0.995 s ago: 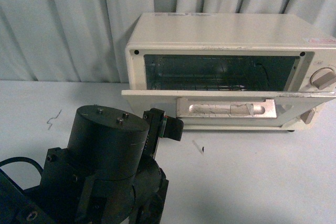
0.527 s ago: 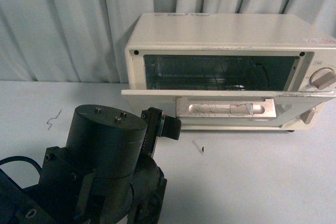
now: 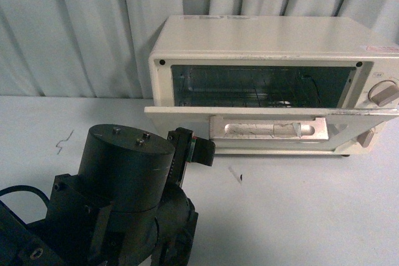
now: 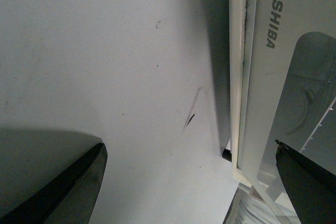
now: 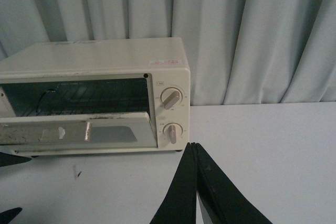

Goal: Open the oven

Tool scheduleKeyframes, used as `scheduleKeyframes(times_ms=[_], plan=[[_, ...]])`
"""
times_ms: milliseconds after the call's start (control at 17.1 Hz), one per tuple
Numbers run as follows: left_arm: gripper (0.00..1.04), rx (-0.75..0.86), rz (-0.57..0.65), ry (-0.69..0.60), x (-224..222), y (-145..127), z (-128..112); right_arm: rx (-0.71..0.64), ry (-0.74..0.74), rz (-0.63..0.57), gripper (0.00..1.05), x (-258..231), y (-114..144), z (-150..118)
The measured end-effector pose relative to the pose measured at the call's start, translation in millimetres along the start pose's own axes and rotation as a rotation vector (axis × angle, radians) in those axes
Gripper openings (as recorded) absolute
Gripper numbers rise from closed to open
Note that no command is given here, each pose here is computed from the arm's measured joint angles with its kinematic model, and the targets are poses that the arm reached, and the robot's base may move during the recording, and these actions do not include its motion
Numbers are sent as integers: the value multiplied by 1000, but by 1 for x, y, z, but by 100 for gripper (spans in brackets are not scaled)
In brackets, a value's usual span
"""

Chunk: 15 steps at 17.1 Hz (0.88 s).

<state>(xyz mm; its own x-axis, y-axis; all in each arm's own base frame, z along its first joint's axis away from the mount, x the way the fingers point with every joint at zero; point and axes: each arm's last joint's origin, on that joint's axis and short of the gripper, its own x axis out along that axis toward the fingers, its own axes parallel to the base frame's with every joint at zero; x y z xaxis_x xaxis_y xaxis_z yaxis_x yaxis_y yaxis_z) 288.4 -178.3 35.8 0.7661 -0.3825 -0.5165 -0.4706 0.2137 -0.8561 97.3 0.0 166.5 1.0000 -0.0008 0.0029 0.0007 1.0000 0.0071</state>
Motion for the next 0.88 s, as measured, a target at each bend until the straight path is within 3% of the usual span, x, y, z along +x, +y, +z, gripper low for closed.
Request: scheduleKeyframes(times_ms=[351,468,644,702,819,878], plan=[[98,0,0,0,0,0,0,0,0,0,2,0,0,0],[98,0,0,0,0,0,0,-2,0,0,66,0,0,0],[98,0,0,0,0,0,0,-2,0,0,95,0,0,0],[98,0,0,0,0,0,0,-1,0,0,100,0,0,0],[98,14,-10,-18,0,-1,0,-2,0,0,98,0,0,0],[98,113,-67,-174,-2,1,-4,-1,0,0,98,0,0,0]])
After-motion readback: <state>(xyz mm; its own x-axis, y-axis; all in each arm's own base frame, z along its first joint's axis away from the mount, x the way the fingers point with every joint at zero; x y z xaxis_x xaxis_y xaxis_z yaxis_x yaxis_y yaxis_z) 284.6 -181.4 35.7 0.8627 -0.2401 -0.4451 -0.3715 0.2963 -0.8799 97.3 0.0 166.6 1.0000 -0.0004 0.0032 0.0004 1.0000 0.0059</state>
